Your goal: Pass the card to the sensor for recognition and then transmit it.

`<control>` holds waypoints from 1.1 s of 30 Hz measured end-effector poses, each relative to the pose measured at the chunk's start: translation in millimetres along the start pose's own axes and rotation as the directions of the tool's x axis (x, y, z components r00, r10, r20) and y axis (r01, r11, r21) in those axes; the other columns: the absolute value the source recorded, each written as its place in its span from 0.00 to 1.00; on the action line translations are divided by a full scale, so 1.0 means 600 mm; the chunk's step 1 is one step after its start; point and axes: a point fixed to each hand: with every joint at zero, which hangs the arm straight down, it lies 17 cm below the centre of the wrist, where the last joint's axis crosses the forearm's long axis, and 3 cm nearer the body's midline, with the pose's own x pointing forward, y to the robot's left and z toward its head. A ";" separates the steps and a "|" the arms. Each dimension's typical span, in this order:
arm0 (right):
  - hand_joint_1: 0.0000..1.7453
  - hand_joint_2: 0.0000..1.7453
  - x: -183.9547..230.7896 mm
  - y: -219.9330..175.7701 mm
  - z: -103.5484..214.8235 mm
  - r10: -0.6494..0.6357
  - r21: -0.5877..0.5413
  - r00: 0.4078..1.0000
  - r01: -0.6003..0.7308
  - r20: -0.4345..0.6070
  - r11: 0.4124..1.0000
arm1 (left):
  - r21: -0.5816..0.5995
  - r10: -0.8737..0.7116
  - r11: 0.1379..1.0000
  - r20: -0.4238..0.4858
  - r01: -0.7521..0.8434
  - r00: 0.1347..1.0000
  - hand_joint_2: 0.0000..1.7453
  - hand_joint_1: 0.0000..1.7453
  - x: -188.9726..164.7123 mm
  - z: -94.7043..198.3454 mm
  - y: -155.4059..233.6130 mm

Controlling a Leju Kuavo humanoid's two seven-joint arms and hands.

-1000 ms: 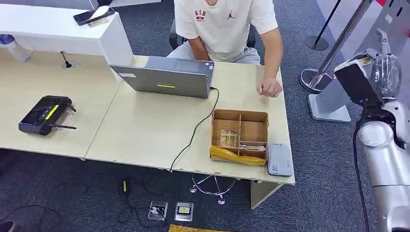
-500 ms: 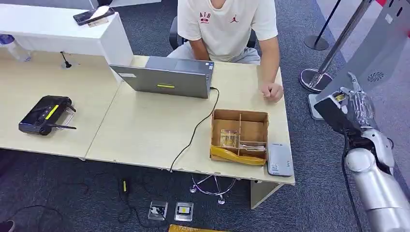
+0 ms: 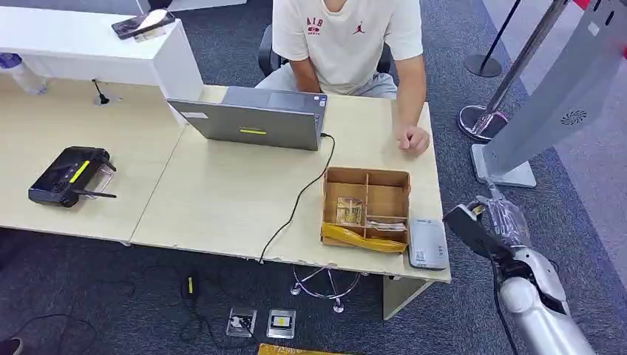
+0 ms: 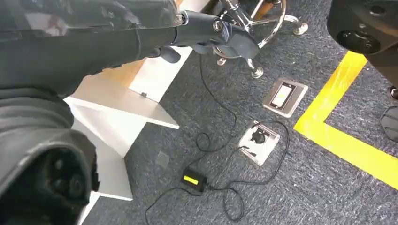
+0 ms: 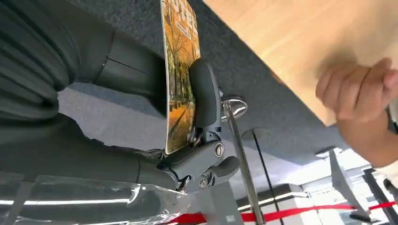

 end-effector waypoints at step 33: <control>1.00 1.00 0.142 0.108 -0.006 -0.004 0.115 0.983 -0.018 0.185 0.993 | 0.006 -0.020 1.000 0.006 0.020 1.000 0.00 0.00 0.001 -0.009 0.016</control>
